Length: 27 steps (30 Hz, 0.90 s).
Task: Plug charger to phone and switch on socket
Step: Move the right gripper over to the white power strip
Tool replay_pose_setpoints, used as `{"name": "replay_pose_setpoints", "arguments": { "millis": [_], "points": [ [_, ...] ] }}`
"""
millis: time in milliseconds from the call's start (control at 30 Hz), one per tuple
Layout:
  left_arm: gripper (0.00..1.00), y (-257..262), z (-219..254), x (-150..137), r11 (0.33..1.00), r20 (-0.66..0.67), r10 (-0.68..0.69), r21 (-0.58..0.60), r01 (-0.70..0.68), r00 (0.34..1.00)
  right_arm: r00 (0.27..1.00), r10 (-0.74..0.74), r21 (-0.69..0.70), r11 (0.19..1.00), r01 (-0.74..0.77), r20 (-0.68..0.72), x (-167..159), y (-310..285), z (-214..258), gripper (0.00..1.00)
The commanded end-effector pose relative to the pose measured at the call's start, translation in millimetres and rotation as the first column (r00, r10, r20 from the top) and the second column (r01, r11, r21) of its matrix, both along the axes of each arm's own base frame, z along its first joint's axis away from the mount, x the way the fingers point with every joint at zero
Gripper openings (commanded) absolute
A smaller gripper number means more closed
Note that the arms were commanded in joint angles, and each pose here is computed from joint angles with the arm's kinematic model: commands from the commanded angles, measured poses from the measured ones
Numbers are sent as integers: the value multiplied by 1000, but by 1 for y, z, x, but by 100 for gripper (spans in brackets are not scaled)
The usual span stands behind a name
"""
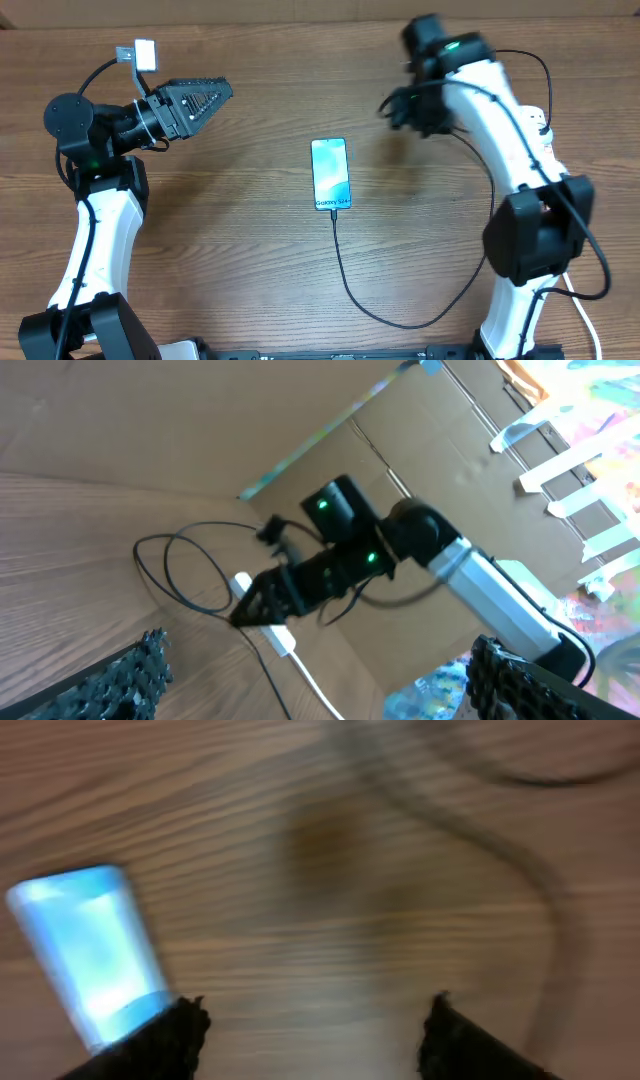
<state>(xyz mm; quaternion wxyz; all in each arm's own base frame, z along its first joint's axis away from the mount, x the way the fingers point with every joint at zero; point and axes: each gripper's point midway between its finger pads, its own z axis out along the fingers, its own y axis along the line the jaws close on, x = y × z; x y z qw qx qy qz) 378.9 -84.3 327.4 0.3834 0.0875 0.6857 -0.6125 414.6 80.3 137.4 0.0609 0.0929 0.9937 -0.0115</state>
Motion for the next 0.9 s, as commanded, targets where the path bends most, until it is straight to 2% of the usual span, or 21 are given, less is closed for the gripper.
{"name": "replay_pose_setpoints", "arguments": {
  "millis": [0, 467, 867],
  "points": [
    [100, -4, 11, -5, 1000, 55, -16, 20, 15, 998, 981, -182, -154, 970, 189, 60, 3, -71, 21, 100],
    [100, -4, 11, -5, 1000, 55, -16, 20, 15, 998, 837, -545, -157, 824, 545, 47, -27, -231, 14, 100],
    [100, -3, 11, -5, 1000, 55, -16, 19, 15, 998, 725, -687, -145, 713, 686, 51, -55, -300, -33, 100]
  ]
}}
